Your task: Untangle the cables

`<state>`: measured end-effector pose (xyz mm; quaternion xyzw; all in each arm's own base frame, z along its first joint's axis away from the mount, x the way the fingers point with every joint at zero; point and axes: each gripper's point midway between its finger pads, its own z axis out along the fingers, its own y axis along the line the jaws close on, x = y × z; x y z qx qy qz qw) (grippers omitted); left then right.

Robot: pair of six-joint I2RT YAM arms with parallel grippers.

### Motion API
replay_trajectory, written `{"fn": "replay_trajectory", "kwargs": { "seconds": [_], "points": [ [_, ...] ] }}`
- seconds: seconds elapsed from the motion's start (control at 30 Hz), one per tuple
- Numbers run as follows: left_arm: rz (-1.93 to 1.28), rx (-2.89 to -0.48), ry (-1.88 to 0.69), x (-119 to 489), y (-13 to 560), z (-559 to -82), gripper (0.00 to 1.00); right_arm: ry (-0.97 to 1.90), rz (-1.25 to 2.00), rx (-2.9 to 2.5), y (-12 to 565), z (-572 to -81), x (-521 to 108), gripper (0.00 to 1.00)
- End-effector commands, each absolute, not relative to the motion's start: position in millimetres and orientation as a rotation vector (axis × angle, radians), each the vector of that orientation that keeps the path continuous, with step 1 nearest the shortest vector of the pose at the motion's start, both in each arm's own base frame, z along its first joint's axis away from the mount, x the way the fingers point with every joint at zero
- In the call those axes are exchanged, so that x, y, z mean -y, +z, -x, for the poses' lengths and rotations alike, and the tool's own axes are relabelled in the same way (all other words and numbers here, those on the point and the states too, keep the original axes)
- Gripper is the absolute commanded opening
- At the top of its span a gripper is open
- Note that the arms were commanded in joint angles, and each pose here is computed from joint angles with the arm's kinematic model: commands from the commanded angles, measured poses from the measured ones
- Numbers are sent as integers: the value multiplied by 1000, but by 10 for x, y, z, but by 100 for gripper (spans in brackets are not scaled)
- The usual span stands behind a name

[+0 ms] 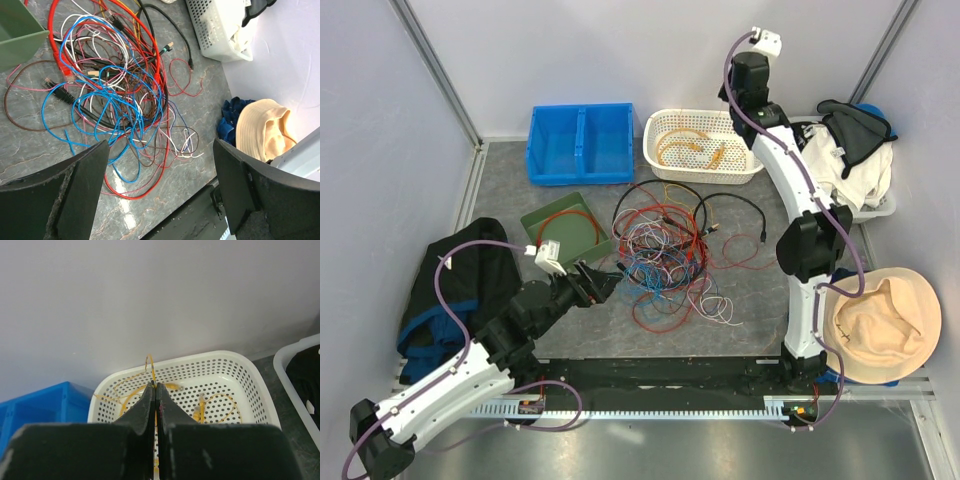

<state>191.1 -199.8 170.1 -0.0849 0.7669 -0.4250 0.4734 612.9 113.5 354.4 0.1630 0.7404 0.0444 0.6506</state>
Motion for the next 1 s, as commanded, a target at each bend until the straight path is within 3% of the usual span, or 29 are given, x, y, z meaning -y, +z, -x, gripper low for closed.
{"fn": "replay_trajectory", "kwargs": {
  "seconds": [0.0,0.07,0.1,0.2,0.23,0.27,0.3,0.4,0.57,0.77,0.97],
  "points": [
    [210,-1825,-1005,1965,1868,-1995,91,116,-380,-1736,3118,-6181,-1172,0],
    [208,-1826,-995,1959,1854,-2004,91,122,-382,-1769,2861,-6142,-1185,0],
    [209,-1828,-995,1961,1854,-2006,91,140,-375,-1774,2873,-6096,-1203,20],
    [205,-1814,-1010,1971,1933,-2001,89,184,-367,-1774,2868,-5810,-1244,53],
    [216,-1812,-1015,1962,1949,-1996,89,208,-372,-1697,3026,-5725,-1317,58],
    [224,-1808,-1016,1952,1959,-1996,89,200,-368,-1722,2775,-5564,-1324,63],
    [239,-1794,-1018,1931,1985,-2004,89,238,-371,-1655,3089,-5383,-1334,70],
    [250,-1772,-1020,1905,2043,-2010,89,296,-332,-1670,3151,-5046,-1544,71],
    [255,-1767,-1029,1912,2095,-2011,89,353,-220,-1836,2632,-4506,-1930,68],
    [268,-1807,-1078,1986,2028,-1965,87,365,-170,-1976,1981,-4156,-1993,55],
    [278,-1810,-1106,1996,2043,-1934,86,336,-150,-2073,1425,-4101,-2003,43]
  ]
}}
